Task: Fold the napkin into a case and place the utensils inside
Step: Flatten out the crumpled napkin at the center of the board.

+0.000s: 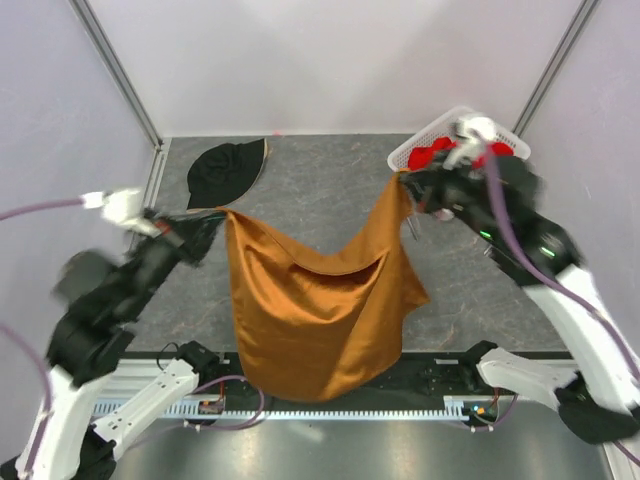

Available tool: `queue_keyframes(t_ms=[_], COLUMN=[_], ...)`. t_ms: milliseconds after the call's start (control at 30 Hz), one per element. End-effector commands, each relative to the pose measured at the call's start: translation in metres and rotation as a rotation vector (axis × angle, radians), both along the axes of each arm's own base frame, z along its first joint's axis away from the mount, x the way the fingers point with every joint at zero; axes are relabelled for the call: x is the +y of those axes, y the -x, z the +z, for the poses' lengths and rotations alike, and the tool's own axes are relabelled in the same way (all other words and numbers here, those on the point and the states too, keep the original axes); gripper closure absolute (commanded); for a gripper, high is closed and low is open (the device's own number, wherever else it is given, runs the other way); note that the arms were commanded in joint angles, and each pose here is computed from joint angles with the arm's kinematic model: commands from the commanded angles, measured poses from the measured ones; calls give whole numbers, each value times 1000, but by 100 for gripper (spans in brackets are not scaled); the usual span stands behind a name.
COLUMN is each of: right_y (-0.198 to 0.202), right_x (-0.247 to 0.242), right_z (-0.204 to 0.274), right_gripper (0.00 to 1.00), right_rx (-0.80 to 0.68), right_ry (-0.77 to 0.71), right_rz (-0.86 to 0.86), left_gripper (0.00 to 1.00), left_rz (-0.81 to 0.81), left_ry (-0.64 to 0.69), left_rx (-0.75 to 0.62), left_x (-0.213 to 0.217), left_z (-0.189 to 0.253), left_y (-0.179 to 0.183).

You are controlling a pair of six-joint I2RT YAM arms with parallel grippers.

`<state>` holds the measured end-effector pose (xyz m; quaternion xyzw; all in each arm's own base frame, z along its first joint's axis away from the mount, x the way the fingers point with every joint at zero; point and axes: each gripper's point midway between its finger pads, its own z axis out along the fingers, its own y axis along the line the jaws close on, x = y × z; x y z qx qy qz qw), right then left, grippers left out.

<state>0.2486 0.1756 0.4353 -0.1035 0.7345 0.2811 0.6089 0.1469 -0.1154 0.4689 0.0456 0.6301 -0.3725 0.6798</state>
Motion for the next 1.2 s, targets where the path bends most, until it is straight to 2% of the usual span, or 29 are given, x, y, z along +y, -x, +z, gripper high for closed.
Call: queue_keyframes(t_ms=[0, 33, 67, 133, 167, 200, 233, 267, 300, 367, 400, 433, 467, 500, 533, 567, 600, 633, 667, 733, 767, 833, 867, 933, 1000, 1033, 1167], right_y=[-99, -115, -141, -178, -199, -223, -236, -261, -267, -281, -272, -267, -256, -259, -252, -238, -237, -228, -218, -204, -192, -184, -173, -170, -161, -155, -144], right_x=[28, 33, 49, 58, 70, 85, 90, 108, 111, 123, 126, 122, 113, 106, 93, 80, 76, 70, 65, 67, 64, 66, 62, 67, 70, 68, 68], right_z=[-108, -127, -178, -193, -242, -224, -234, -241, -249, -251, -252, -232, -252, -244, -216, -245, -243, -235, -254, -261, -281, -287, -308, -314, -330, -341, -362], right_gripper=[100, 100, 100, 100, 100, 100, 95, 90, 84, 56, 54, 51, 39, 32, 26, 17, 13, 13, 13, 13, 13, 16, 20, 25, 36, 42, 55], right_rx=[287, 337, 448, 471, 552, 521, 560, 555, 578, 589, 621, 575, 623, 572, 519, 575, 553, 538, 578, 612, 668, 655, 693, 672, 689, 708, 714], right_ry=[130, 160, 222, 243, 281, 228, 208, 180, 186, 156, 170, 183, 214, 210, 188, 218, 208, 207, 234, 223, 219, 214, 229, 211, 212, 230, 289], right_rz=[-153, -137, -110, -124, -111, -76, -56, -20, -22, 26, 64, 66, 48, 12, -10, -30, -37, -30, -29, -1, -5, -7, -14, -6, 15, 15, 12], left_gripper=[98, 98, 98, 98, 98, 98, 98, 98, 96, 92, 85, 81, 75, 61, 57, 54, 52, 51, 50, 50, 50, 55, 56, 60, 61, 61, 65], left_rz=[482, 545, 615, 804, 837, 873, 923, 938, 972, 970, 964, 962, 959, 938, 902, 853, 780, 745, 670, 531, 383, 244, 216, 141, 86, 78, 34], left_ry=[-148, -166, -236, -246, -276, -258, -231, -219, -212, -208, -193, -194, -192, -157, -135, -127, -128, -95, -86, -80, -55, -78, -100, -184, -254, -267, -334], left_rx=[496, 532, 591, 653, 749, 796, 859, 907, 1007, 1048, 1049, 1029, 1019, 972, 932, 921, 947, 921, 942, 914, 897, 897, 892, 906, 930, 946, 1010], left_x=[21, 25, 26, 57, 61, 69, 90, 98, 114, 120, 124, 125, 126, 124, 119, 112, 100, 93, 79, 55, 29, -4, -15, -52, -84, -92, -123], left_z=[-147, -161, -189, -221, -253, -267, -283, -295, -315, -320, -313, -307, -308, -294, -287, -285, -294, -285, -295, -293, -293, -300, -303, -316, -336, -345, -387], left_y=[-111, -123, -143, -169, -185, -194, -204, -211, -216, -220, -217, -214, -206, -200, -201, -198, -190, -184, -178, -173, -173, -170, -170, -159, -150, -146, -128])
